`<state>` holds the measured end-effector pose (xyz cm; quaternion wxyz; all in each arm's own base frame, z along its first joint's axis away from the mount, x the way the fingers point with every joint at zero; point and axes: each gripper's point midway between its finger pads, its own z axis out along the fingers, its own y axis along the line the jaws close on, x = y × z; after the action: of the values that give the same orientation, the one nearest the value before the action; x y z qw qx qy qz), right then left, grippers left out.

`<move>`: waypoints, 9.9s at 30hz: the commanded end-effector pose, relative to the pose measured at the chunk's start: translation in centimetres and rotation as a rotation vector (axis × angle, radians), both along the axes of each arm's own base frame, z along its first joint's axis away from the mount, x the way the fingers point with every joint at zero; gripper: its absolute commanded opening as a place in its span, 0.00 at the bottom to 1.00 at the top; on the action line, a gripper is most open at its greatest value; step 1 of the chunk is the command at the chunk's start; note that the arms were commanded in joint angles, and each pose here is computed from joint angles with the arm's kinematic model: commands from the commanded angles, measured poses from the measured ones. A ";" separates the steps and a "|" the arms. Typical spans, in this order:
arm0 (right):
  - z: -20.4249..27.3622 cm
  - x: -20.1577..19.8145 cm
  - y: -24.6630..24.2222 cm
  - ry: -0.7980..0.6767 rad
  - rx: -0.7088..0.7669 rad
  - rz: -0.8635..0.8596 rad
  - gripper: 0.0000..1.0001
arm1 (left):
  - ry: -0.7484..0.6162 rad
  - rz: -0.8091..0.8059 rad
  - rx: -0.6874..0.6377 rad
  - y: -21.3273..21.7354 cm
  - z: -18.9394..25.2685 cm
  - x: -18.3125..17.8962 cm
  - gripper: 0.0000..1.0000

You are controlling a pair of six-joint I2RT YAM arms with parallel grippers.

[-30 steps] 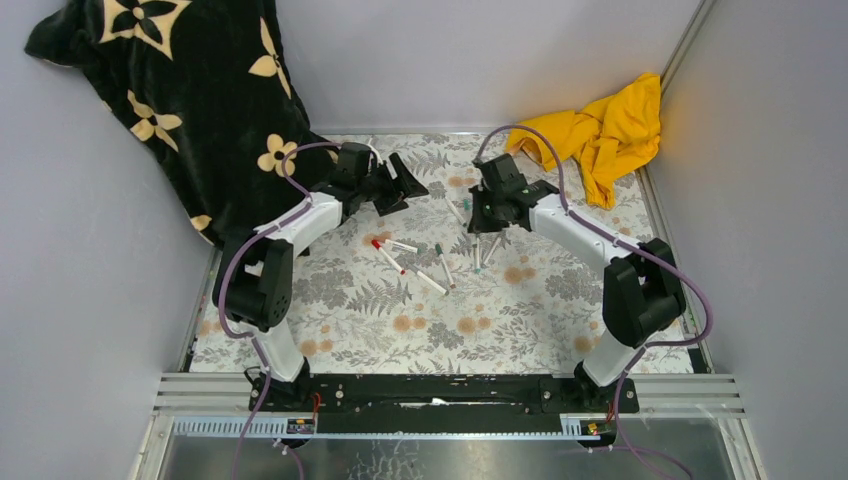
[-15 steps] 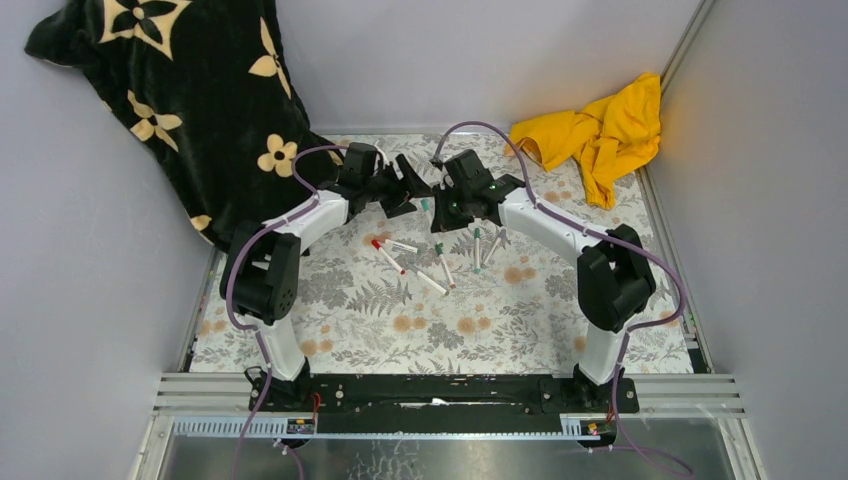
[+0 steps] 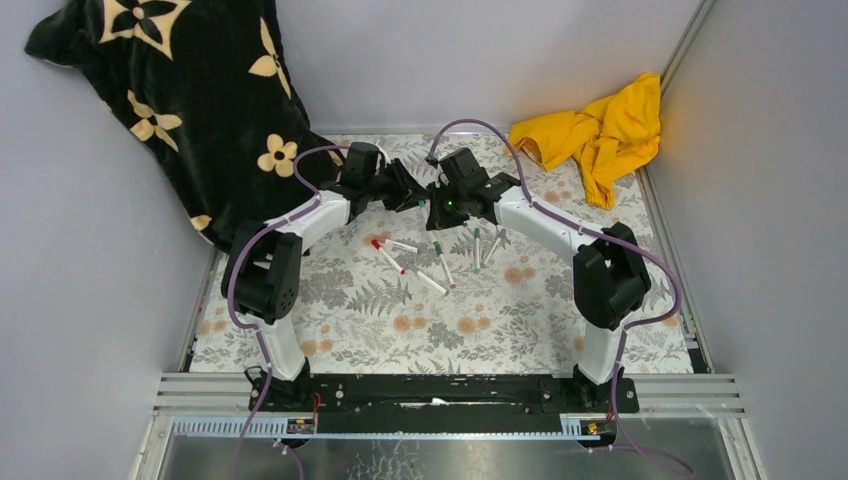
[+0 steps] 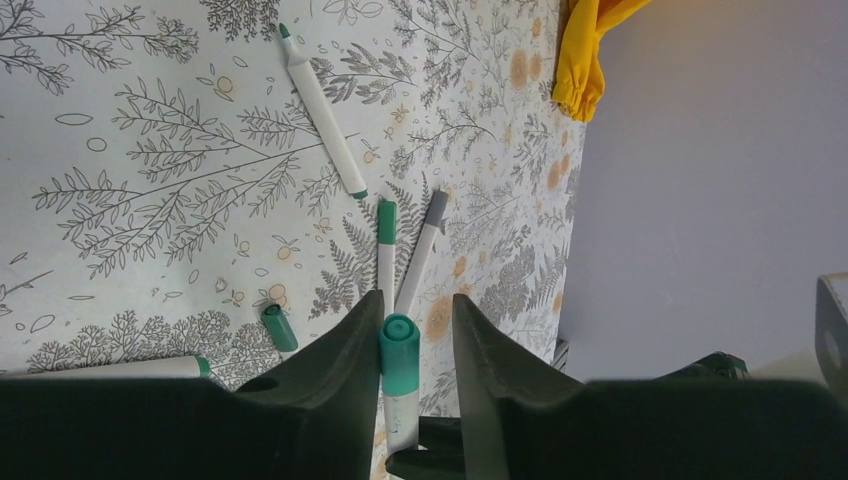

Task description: Open the pen caps

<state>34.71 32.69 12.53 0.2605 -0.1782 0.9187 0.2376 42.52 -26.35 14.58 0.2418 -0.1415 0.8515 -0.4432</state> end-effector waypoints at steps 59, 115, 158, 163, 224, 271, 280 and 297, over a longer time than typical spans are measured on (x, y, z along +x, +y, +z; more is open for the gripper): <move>2.2 0.8 -0.1 -0.110 0.036 0.007 0.00 | -0.048 -0.010 0.020 -0.2 -0.2 0.0 0.32; 2.0 3.8 2.8 -0.124 0.102 0.026 0.27 | -0.048 -0.109 -0.117 -1.8 1.8 -2.2 0.00; -3.0 -2.2 -1.8 0.021 -0.001 0.056 0.00 | -0.093 0.310 0.094 12.2 -0.8 11.1 0.00; -3.4 -2.7 -1.8 0.033 0.008 0.054 0.00 | -0.084 0.332 0.083 12.7 -0.7 11.3 0.00; -2.6 1.4 -5.9 -0.117 -0.119 -0.176 0.00 | -0.022 0.490 0.401 18.0 -4.2 8.3 0.01; -9.5 16.7 -20.2 -0.086 -0.435 -0.498 0.33 | 0.100 0.486 0.481 19.0 -9.1 6.2 0.64; -3.1 17.7 -20.0 -0.218 -0.414 -0.495 0.36 | 0.040 0.514 0.456 19.1 -6.5 6.4 0.66; -4.6 5.8 -17.1 -0.005 -0.400 -0.577 0.38 | -0.036 0.441 0.398 15.4 -3.1 4.4 0.68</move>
<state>44.67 14.33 9.63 0.3232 0.0202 0.9459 -0.0185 47.16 -9.66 9.80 0.3507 -0.2774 0.8745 -0.1878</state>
